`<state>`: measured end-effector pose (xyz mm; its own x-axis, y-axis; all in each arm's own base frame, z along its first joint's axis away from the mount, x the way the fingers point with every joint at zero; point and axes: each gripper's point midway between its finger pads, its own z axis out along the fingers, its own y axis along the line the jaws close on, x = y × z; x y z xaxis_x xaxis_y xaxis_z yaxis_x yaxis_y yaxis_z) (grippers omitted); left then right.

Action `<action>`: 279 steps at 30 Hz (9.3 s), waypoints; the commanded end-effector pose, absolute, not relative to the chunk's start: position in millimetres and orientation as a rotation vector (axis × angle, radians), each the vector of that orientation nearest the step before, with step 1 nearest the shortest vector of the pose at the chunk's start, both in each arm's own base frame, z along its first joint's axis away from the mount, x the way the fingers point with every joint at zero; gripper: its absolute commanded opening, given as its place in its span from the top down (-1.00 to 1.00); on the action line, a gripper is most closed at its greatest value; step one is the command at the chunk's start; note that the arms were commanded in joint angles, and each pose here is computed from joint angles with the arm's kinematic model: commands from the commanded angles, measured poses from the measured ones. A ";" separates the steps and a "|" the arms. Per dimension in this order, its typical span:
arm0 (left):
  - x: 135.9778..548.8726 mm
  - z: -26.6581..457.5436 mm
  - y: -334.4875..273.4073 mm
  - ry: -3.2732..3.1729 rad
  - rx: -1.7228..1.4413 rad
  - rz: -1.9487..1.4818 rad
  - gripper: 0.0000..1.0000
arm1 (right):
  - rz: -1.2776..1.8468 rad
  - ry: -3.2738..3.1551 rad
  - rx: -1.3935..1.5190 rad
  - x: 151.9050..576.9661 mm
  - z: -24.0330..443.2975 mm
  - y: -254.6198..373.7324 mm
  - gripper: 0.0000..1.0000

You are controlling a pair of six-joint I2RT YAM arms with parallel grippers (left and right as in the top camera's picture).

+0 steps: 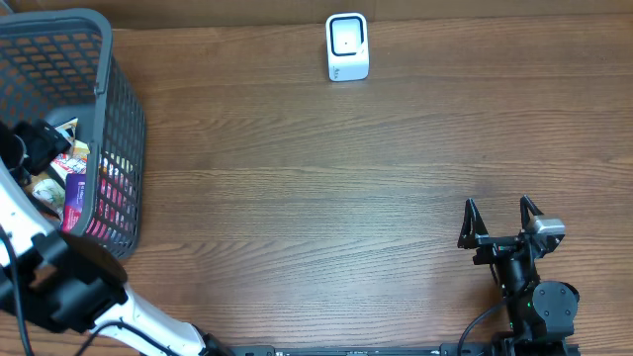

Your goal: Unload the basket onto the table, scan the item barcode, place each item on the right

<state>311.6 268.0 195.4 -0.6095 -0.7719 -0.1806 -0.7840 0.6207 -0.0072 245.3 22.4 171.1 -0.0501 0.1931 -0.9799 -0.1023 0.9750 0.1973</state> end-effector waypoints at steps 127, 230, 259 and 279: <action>397.6 405.8 -77.8 2.395 0.036 -0.457 -1.00 | 0.227 1.595 0.076 245.6 170.2 20.1 -1.00; 336.7 207.7 266.7 2.671 -1.364 0.234 -0.89 | 0.227 1.596 0.076 245.6 170.1 20.1 -1.00; 248.1 226.3 209.2 2.733 -1.408 0.167 -0.64 | 0.227 1.596 0.076 245.6 170.1 20.1 -1.00; 211.5 186.3 196.2 2.840 -1.534 0.110 0.91 | 0.227 1.596 0.076 245.6 170.1 20.1 -1.00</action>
<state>215.4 197.3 187.8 -0.5481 -0.8356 0.0356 -0.8304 0.5488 0.0958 245.3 22.5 171.1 -0.0501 0.1927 -0.9800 -0.1027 0.9750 0.1970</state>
